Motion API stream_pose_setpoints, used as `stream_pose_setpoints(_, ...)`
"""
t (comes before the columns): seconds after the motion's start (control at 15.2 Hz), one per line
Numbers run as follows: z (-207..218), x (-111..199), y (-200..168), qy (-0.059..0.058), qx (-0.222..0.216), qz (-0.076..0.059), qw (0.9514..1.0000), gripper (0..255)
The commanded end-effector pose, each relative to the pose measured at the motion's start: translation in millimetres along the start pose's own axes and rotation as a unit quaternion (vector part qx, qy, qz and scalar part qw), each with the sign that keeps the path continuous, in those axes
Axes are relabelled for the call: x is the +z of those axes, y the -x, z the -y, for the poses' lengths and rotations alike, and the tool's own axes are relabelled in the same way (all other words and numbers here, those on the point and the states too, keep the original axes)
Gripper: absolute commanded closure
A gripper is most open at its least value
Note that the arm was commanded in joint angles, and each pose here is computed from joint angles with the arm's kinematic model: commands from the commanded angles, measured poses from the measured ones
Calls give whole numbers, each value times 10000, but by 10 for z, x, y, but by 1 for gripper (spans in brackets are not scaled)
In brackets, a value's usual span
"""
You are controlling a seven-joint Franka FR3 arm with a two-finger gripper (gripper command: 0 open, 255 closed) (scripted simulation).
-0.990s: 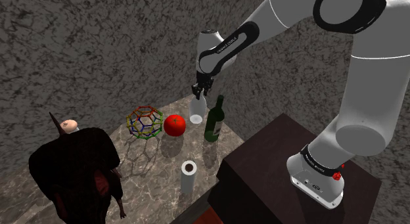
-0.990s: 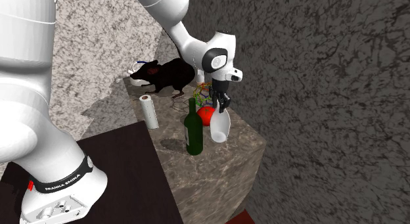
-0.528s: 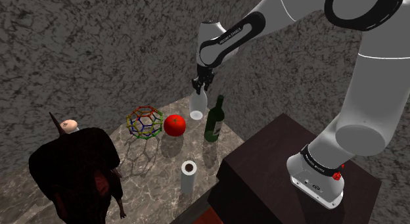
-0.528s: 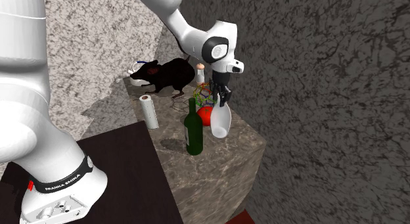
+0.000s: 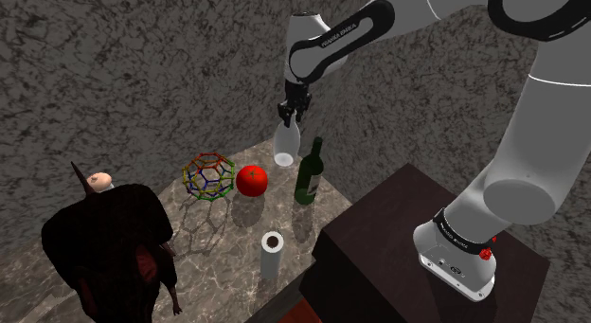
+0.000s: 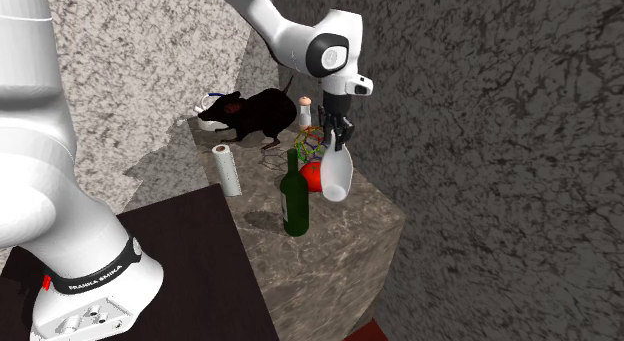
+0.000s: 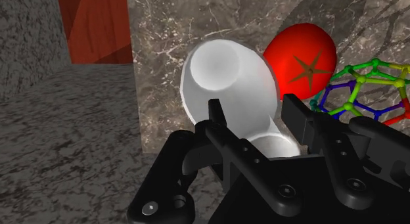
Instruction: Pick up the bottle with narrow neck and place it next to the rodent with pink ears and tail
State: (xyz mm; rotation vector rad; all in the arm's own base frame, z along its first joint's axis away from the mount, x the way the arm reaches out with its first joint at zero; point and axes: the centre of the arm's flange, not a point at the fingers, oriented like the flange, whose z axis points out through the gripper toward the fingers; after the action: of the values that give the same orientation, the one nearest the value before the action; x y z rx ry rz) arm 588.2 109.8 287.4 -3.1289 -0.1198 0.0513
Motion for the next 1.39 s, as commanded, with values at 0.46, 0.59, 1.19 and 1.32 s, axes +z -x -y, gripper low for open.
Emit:
stream_pose_setpoints(0.46, 3, -475, 8, 0, -1, -1, 10000, 255)
stream_pose_setpoints(0.59, 4, -580, 12, 0, -1, -1, 10000, 255)
stream_pose_setpoints(1.19, 9, -1055, 27, 0, -1, -1, 10000, 255)
stream_pose_setpoints(1.32, 11, -1161, 30, 0, -1, -1, 10000, 255)
